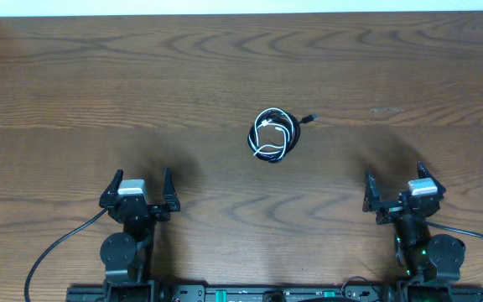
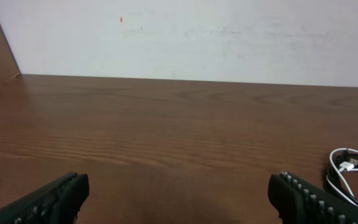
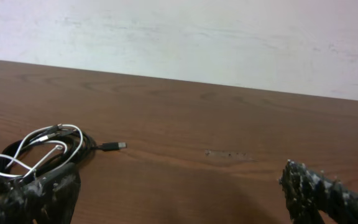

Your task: Untangle cables

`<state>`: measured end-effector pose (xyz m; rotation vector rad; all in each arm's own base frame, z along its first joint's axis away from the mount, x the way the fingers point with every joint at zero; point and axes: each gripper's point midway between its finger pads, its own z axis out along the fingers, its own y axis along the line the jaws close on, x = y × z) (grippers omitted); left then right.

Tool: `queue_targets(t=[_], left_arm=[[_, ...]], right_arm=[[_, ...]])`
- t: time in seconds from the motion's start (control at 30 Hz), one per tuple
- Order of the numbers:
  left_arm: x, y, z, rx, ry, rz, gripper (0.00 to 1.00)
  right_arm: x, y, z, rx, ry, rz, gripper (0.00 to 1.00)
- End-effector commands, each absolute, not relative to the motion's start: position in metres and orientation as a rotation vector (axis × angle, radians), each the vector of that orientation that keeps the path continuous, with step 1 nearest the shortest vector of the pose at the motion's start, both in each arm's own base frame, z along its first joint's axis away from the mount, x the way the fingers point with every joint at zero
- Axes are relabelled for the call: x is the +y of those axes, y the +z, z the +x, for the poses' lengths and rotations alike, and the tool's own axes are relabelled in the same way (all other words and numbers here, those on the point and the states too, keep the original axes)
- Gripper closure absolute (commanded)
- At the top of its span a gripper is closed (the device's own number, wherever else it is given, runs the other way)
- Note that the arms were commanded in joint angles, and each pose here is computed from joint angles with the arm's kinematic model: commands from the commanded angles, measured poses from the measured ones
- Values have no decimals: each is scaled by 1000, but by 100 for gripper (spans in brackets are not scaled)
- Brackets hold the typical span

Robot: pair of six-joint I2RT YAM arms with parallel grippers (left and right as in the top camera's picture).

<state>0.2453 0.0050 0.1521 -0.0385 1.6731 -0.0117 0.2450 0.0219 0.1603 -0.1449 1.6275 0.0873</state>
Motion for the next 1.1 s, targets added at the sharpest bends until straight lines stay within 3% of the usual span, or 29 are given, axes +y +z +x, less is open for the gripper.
queue_targets(t=[0.0,0.67,1.07], left_arm=[[6,137,244,1723,-9,-40,3],[5,137,244,1722,-9,-40,3],[-7,171,244,1631,-67,18,3]], right_arm=[[23,159,245,1630,101,-138,1],[25,159,244,1629,111,-146,1],[44,160,241,1640,330,-99,1]])
